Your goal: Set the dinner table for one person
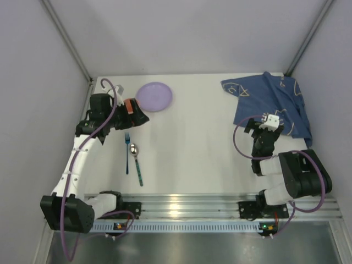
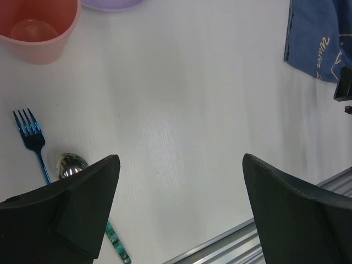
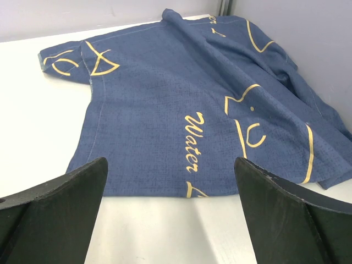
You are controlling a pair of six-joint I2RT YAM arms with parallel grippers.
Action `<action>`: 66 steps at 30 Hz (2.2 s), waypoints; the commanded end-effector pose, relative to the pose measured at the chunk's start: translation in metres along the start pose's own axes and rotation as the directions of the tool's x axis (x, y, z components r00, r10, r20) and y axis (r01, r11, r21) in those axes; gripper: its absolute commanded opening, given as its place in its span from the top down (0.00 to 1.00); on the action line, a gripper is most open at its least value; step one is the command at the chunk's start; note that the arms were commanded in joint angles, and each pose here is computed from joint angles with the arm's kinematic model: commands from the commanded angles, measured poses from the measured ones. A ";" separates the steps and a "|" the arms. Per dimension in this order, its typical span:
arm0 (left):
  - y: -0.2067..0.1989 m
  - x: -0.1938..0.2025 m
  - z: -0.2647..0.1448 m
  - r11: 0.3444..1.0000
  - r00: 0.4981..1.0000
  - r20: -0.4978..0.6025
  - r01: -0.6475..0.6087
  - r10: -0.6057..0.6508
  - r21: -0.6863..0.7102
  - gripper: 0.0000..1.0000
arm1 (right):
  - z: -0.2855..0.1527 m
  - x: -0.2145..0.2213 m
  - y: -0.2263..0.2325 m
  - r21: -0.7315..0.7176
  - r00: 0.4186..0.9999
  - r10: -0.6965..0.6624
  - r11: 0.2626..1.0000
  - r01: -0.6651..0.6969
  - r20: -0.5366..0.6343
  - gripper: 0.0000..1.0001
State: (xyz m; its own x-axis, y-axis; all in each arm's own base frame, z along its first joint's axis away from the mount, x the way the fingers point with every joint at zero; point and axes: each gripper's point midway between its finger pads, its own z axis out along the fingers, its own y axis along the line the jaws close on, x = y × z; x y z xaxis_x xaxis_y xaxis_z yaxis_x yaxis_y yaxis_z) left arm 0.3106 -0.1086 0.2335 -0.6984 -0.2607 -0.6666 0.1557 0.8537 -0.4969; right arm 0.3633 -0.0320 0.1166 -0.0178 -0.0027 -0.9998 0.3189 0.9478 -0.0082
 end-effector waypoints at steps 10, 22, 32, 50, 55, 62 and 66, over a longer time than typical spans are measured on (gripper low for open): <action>0.026 -0.017 -0.038 0.965 0.991 0.122 0.086 -0.057 -0.246 0.01 | 0.002 -0.008 0.003 -0.015 1.000 0.007 1.000 -0.006 0.029 0.00; 0.007 -0.057 -0.090 0.956 0.964 0.266 0.094 -0.018 -0.277 0.01 | 0.002 -0.008 0.003 -0.015 1.000 0.006 1.000 -0.006 0.029 0.00; -0.004 -0.072 -0.103 0.955 0.951 0.305 0.141 -0.057 -0.262 0.01 | 0.002 -0.014 0.000 0.002 0.999 0.005 1.000 -0.005 0.045 0.00; 0.010 -0.073 -0.093 0.916 0.871 0.445 0.334 -0.211 -0.221 0.01 | 0.099 -0.120 0.081 0.095 0.760 0.395 0.908 -0.407 -0.516 0.00; 0.012 -0.074 -0.107 0.919 0.875 0.459 0.296 -0.153 -0.258 0.01 | 0.111 -0.073 0.082 0.177 0.637 0.310 0.948 -0.265 -0.706 0.00; 0.003 -0.070 -0.119 0.935 0.889 0.441 0.252 -0.122 -0.250 0.01 | 0.103 0.015 0.089 0.177 0.455 0.232 0.971 -0.159 -0.860 0.00; 0.003 -0.069 -0.127 0.935 0.891 0.443 0.237 -0.101 -0.264 0.01 | 0.091 0.048 0.098 0.160 0.367 0.194 0.980 -0.122 -0.910 0.03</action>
State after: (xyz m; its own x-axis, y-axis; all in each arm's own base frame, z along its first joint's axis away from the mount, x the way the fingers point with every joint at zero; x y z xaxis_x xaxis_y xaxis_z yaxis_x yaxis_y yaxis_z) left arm 0.2793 -0.0344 0.3291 -0.3630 -0.5410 -0.7586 -0.2323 0.8410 -0.4886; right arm 0.4805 0.0196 0.0518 -0.7828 0.4953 -0.3768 0.4965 0.8621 0.1017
